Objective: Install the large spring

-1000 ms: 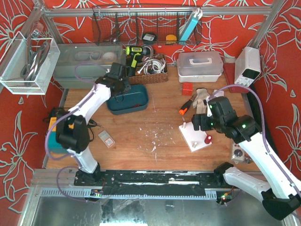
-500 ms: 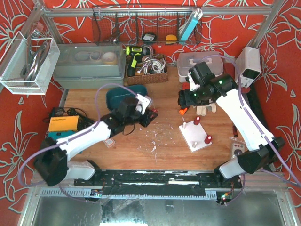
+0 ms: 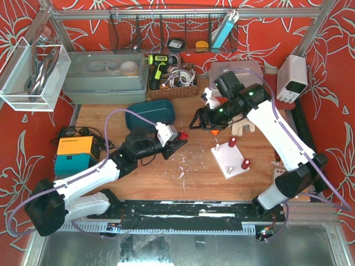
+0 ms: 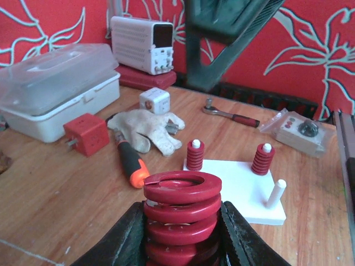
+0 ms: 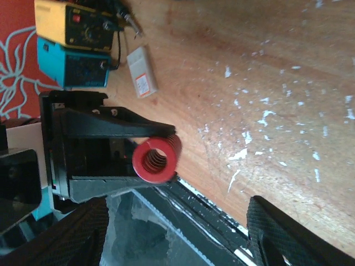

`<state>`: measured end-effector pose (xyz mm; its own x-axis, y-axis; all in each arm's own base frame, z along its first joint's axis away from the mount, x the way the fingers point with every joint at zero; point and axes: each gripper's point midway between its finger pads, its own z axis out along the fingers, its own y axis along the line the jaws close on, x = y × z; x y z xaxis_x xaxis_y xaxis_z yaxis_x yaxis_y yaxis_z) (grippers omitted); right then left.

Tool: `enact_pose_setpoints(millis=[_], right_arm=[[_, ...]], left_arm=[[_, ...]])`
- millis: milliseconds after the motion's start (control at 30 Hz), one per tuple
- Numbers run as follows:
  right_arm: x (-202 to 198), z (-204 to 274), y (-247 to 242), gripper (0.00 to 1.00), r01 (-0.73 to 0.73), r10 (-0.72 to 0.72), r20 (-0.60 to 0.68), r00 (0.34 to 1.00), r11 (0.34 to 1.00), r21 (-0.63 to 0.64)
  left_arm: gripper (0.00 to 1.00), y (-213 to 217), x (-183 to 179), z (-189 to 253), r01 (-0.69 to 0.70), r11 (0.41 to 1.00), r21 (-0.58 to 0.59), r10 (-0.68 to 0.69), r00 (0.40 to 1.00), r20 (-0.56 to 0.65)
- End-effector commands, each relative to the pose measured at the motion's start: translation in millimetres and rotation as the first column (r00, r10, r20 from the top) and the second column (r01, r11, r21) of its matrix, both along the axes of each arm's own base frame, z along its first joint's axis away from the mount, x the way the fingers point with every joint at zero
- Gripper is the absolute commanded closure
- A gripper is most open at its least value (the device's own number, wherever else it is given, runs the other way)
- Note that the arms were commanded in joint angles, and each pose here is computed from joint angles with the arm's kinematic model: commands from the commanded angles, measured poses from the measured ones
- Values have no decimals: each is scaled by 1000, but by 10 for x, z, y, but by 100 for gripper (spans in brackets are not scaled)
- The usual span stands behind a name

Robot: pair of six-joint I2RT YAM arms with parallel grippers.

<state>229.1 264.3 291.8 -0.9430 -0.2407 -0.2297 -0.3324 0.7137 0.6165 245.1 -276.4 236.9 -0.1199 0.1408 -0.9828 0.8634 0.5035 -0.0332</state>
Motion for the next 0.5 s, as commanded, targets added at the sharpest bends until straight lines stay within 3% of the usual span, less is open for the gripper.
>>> enact_pose_setpoints(millis=[0,233,467], right_arm=[[-169,6,222,28,-98,102,-56,993,993,62],[-240,-260,227,33,-168,167,-85,982,986,0],[-226,-343,277,46,-187,188,-94,978,982,16]], left_arm=[[98,-137,-57,341,62,997,-36,-56,988,146],[99,-231,-83,504,97,994,-53,-86,980,177],[99,-300,-183,580,152,985,-79,-134,972,195]])
